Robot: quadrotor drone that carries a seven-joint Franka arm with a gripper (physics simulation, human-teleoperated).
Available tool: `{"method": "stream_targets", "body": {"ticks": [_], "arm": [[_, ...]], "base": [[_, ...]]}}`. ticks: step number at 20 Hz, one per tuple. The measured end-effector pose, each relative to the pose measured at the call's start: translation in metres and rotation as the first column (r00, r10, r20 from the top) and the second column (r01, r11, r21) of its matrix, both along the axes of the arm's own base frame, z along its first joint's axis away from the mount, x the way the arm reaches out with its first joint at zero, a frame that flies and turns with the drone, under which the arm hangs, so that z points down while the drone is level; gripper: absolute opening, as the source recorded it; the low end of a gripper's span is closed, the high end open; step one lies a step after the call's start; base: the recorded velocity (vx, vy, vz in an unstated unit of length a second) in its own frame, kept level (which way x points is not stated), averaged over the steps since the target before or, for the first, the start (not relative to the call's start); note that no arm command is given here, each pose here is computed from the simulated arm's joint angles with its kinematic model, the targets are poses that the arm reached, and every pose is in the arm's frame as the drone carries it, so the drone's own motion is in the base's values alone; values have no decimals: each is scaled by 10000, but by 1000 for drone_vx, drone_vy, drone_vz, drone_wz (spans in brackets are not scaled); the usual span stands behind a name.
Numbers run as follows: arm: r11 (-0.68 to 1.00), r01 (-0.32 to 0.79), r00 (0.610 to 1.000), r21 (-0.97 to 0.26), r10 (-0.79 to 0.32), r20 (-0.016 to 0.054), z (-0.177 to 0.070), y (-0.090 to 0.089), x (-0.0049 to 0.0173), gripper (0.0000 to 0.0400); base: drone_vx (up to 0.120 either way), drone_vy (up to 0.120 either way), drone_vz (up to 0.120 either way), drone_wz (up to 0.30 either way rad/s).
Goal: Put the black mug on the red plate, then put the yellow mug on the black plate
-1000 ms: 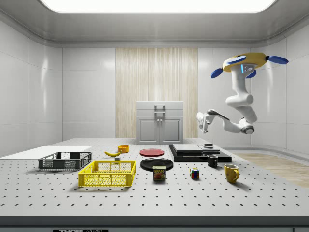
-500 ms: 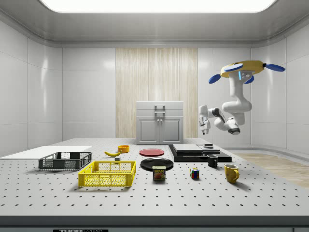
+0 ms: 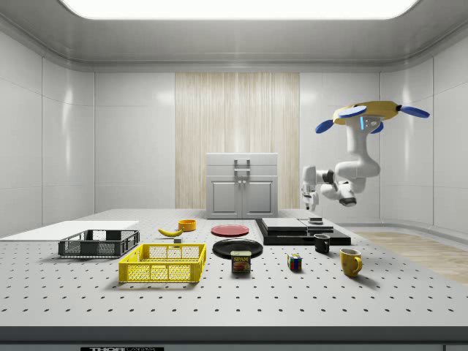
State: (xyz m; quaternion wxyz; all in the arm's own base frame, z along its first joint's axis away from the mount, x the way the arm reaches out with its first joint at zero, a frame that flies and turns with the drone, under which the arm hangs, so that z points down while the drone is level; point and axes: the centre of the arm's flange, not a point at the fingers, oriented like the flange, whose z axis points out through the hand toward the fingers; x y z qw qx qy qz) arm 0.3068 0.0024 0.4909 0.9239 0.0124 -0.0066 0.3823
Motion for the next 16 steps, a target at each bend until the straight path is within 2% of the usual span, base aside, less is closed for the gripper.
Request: {"method": "stream_targets", "body": {"ticks": [5,9,12,16], "arm": [[9999,3,10000,-159,-3,-6,-1,-16,0,400],[9998,4,10000,-214,-4,-9,-1,-21,0,400],[9997,4,10000,-236,-4,-10,-1,-23,0,400],[9997,3,10000,-252,-3,-11,-2,-25,0,400]], "base": [[-120,0,-120,0],[-10,0,-120,0],[40,0,-120,0],[-110,0,-120,0]]}}
